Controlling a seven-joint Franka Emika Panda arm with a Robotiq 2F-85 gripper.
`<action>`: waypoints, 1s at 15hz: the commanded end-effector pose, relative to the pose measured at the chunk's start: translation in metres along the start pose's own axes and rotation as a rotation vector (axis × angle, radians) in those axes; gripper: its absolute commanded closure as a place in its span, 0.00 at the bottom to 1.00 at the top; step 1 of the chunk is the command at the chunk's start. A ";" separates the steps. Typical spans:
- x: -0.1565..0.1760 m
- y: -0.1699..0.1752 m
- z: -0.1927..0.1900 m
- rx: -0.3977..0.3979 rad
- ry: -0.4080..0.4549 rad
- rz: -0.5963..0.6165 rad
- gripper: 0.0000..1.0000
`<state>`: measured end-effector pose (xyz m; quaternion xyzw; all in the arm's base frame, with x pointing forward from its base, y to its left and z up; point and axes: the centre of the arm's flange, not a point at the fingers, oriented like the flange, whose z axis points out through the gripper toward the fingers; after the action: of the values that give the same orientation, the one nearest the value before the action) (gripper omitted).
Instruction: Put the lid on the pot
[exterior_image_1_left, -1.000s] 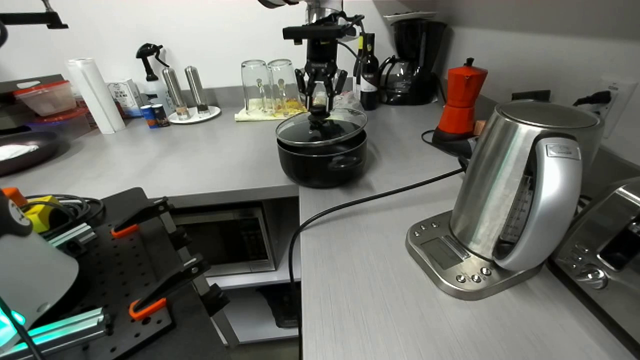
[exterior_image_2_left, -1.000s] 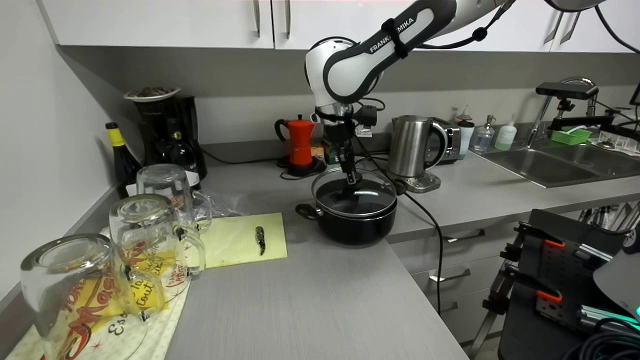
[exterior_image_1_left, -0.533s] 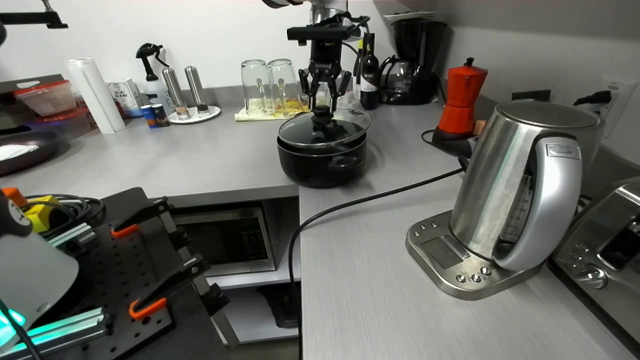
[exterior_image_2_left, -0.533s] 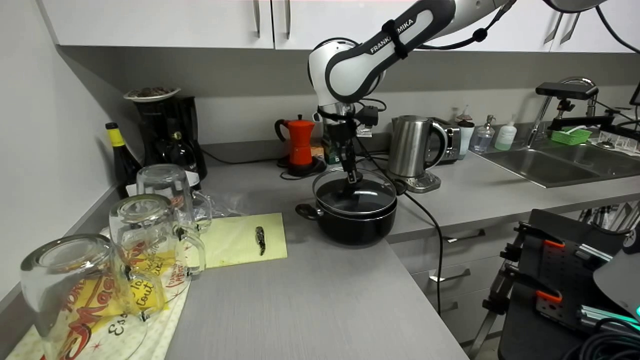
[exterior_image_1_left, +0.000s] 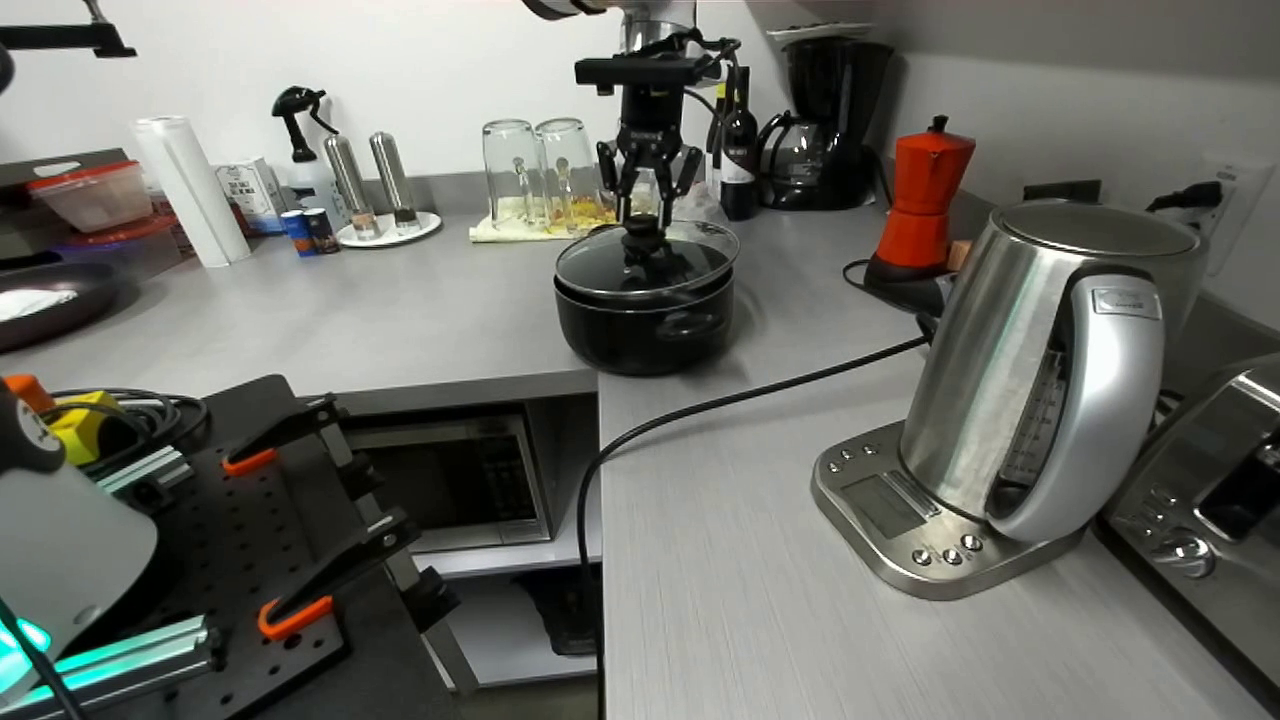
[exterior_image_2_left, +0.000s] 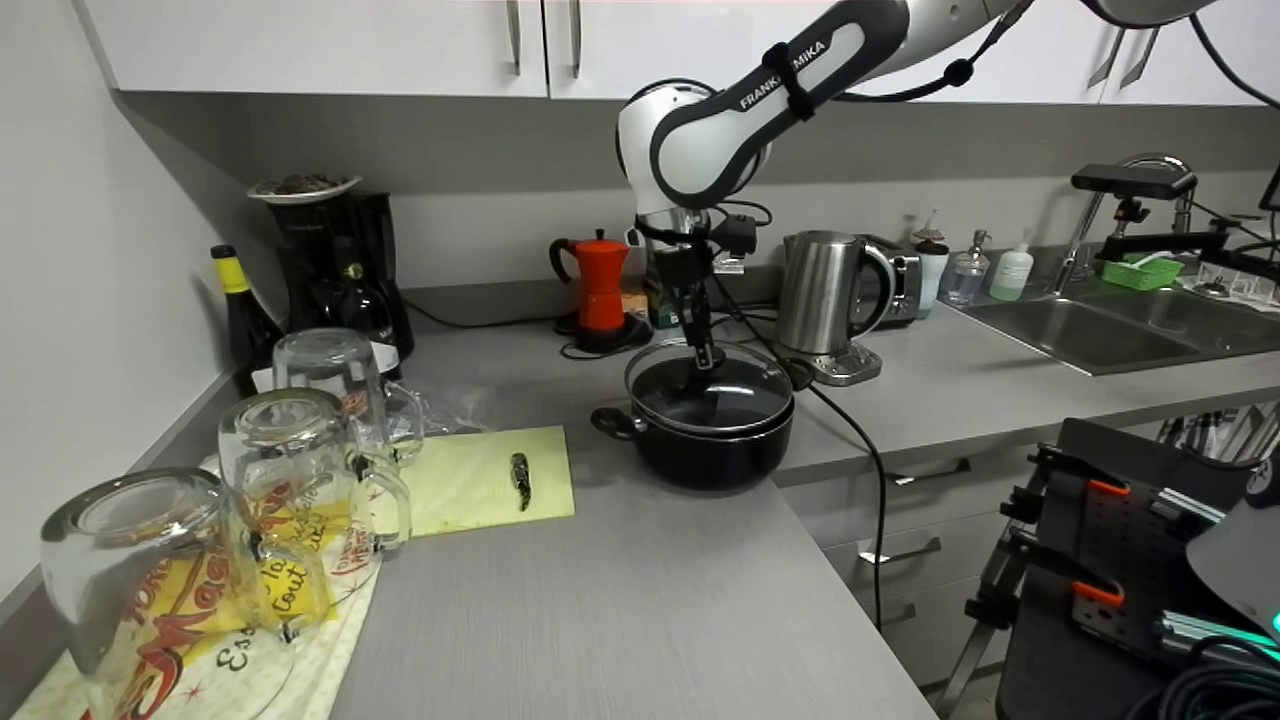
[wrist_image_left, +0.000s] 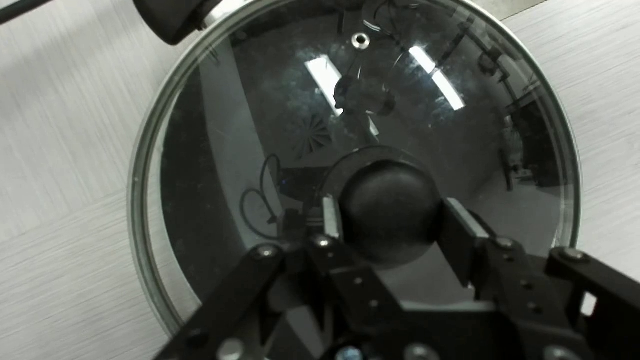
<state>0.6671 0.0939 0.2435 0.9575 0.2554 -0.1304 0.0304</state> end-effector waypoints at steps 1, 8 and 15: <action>0.004 0.000 -0.005 0.029 0.017 -0.023 0.74; 0.005 0.000 0.006 0.039 0.005 -0.031 0.74; 0.003 0.002 0.008 0.044 -0.001 -0.035 0.74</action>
<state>0.6651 0.0944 0.2285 0.9541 0.2634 -0.1403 0.0242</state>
